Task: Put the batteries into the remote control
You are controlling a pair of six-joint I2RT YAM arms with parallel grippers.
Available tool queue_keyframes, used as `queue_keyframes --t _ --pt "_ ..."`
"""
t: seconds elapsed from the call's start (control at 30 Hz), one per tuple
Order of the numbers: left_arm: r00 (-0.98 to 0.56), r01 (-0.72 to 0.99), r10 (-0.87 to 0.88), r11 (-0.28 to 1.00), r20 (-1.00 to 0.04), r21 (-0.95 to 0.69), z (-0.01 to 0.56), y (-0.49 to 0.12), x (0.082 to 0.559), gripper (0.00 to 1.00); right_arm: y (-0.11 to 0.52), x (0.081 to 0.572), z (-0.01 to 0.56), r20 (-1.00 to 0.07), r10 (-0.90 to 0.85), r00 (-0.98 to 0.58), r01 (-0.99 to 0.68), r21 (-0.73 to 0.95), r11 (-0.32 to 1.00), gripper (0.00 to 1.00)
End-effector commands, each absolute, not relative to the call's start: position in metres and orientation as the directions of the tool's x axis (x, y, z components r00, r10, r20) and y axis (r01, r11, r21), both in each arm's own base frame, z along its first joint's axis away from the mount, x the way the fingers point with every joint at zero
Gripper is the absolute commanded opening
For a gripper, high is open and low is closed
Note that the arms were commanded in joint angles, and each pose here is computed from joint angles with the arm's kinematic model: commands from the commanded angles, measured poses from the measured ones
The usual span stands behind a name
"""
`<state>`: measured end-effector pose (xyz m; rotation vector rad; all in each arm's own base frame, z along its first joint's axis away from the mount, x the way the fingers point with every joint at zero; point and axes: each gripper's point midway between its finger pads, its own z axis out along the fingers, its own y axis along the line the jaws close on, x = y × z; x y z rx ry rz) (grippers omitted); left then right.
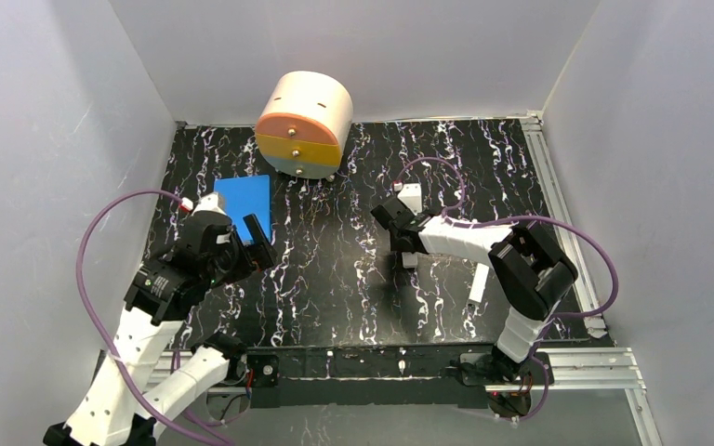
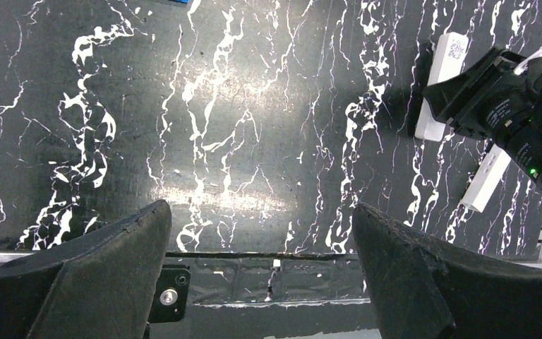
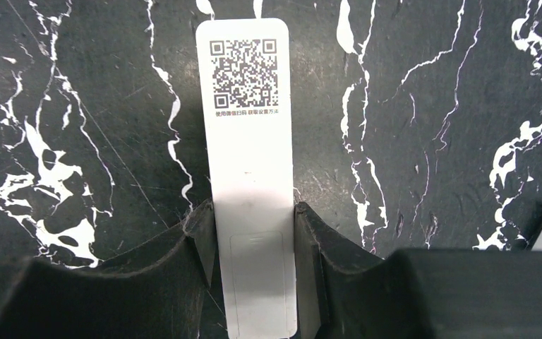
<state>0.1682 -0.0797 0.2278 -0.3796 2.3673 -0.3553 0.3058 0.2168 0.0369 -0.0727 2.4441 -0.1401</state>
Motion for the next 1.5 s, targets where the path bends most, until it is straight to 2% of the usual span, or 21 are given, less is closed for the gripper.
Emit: queue_keyframes --t 0.0,0.3,0.47,0.63,0.93,1.07,1.23,1.47 --pt "-0.676 -0.199 -0.373 0.923 -0.635 -0.331 0.242 -0.066 0.164 0.99 0.213 0.303 0.037 -0.624 -0.033 -0.781 0.027 -0.087 0.996 0.47" --pt "-0.629 -0.152 -0.359 0.927 -0.69 -0.343 0.262 -0.058 0.156 0.98 0.208 0.299 0.029 -0.597 -0.032 -0.801 0.025 -0.087 0.996 0.54" --pt "-0.598 -0.12 -0.36 0.924 -0.716 -0.364 0.273 -0.054 0.148 0.98 0.206 0.3 0.042 -0.619 -0.017 -0.785 0.028 -0.063 0.998 0.69" --pt "-0.591 -0.061 -0.338 0.924 -0.732 -0.376 0.286 -0.056 0.138 0.98 0.212 0.31 0.096 -0.711 -0.021 -0.702 -0.027 -0.002 1.0 0.78" --pt "-0.434 -0.012 -0.343 0.927 -0.833 -0.375 0.333 -0.03 0.117 0.99 0.136 0.262 0.192 -0.857 0.061 -0.511 0.011 0.064 0.998 0.79" --pt "-0.341 -0.018 -0.308 0.947 -0.888 -0.321 0.354 -0.008 0.108 0.99 0.1 0.236 0.23 -0.908 0.072 -0.412 -0.004 0.081 0.997 0.79" --pt "-0.196 -0.07 -0.279 0.96 -0.94 -0.271 0.375 0.025 0.093 0.99 0.055 0.211 0.292 -0.956 0.131 -0.264 0.048 0.122 0.991 0.79" --pt "-0.127 -0.151 -0.272 0.956 -0.954 -0.252 0.377 0.052 0.077 0.98 0.029 0.19 0.347 -0.964 0.244 -0.104 0.029 0.242 0.97 0.79"
